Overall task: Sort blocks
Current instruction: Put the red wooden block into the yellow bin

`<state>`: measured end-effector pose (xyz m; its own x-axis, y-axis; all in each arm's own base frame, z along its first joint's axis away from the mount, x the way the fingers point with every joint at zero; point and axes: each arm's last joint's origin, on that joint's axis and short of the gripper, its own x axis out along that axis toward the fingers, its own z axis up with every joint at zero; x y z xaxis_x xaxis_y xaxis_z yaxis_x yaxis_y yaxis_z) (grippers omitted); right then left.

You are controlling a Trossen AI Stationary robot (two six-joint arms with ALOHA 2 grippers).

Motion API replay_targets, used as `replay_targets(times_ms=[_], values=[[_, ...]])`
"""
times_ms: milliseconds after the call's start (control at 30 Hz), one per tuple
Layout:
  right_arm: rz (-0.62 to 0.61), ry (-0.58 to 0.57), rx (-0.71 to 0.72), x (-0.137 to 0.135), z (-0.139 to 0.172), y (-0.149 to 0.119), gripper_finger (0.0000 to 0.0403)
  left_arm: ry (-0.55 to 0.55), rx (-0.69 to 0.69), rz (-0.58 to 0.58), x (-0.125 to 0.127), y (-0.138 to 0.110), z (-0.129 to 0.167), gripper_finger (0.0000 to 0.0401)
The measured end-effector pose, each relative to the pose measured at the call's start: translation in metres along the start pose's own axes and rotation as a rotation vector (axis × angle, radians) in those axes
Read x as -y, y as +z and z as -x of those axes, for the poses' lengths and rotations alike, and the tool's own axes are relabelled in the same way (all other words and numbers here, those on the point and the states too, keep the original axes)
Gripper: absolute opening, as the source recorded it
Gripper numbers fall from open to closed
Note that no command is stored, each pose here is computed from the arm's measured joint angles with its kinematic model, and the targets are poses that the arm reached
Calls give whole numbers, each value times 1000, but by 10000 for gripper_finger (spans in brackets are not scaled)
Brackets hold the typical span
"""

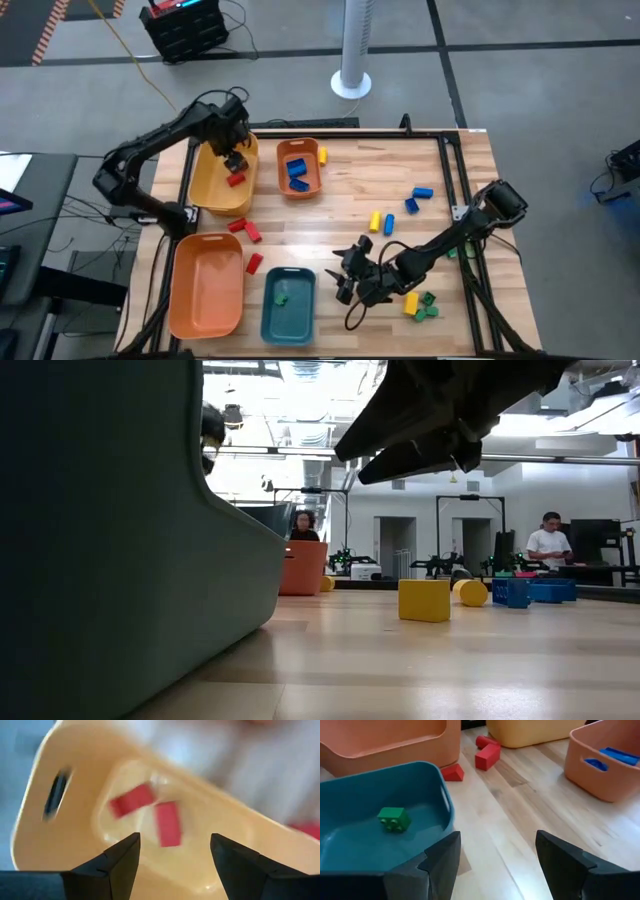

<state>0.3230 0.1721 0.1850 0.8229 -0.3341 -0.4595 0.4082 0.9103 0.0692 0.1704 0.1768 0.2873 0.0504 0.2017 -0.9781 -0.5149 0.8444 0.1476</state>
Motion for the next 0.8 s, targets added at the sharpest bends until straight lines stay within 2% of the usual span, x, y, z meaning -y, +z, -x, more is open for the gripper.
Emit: replay_targets(times_ms=[167,267,400,567,667,800], values=[[25,-39,10,1,1,-2,270,22,158,-503,67,-8,36,234],[26,-40,11,1,2,-2,270,6,247,-670,105,-18,52,233],[28,-51,23,0,3,-3,270,-6,262,-726,145,-28,57,233],[29,-53,24,0,2,-3,270,-17,98,-767,188,-25,31,233],[32,-55,23,0,2,-3,270,2,-31,-894,214,-23,6,233],[46,-47,19,-2,6,-5,270,9,-97,-1043,235,-21,-15,233]])
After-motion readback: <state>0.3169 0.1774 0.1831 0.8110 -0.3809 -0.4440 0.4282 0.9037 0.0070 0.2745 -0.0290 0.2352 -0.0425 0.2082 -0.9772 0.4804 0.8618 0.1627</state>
